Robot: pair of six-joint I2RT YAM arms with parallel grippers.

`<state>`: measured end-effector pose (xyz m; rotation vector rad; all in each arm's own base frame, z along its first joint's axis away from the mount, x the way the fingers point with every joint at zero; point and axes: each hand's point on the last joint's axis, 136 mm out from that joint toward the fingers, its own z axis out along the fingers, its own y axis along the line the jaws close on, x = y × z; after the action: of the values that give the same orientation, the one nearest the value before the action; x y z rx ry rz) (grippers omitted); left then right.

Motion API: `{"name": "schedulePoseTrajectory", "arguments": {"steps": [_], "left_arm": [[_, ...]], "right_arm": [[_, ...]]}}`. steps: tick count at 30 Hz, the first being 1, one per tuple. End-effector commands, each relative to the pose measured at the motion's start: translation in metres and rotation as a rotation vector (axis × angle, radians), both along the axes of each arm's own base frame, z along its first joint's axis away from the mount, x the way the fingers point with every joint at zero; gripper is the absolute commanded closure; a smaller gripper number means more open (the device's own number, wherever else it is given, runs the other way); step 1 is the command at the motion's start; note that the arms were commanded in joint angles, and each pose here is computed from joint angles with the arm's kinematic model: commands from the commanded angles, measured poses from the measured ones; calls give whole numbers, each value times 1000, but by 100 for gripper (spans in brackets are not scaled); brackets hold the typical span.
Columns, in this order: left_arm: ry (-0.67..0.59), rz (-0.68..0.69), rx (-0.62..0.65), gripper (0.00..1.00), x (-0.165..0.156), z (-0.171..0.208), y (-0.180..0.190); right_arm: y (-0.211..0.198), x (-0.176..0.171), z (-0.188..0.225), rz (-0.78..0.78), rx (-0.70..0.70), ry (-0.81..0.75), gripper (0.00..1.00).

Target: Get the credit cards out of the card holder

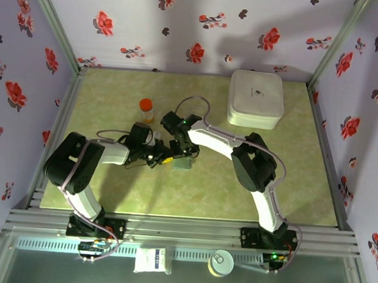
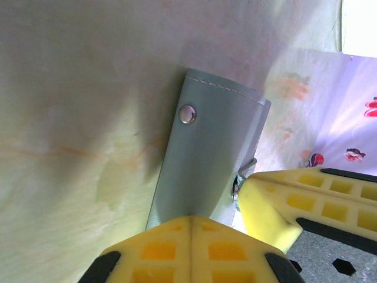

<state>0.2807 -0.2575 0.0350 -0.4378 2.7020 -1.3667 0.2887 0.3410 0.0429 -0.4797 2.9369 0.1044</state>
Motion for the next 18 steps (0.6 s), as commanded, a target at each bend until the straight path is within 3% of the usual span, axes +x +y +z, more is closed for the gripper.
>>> {"name": "schedulePoseTrajectory", "arguments": {"steps": [1, 4, 10, 18], "left_arm": [[-41, -21, -15, 100, 3, 18, -6], [-34, -23, 3, 100, 1, 14, -4], [-27, -28, 7, 100, -1, 11, -3], [-33, -34, 3, 100, 0, 14, -2]], "right_arm": [[-3, -6, 16, -81, 14, -14, 90], [-7, -8, 15, -145, 6, -9, 83], [-12, -8, 9, -196, -17, -11, 79], [-16, -8, 3, -213, -47, -6, 80]]}}
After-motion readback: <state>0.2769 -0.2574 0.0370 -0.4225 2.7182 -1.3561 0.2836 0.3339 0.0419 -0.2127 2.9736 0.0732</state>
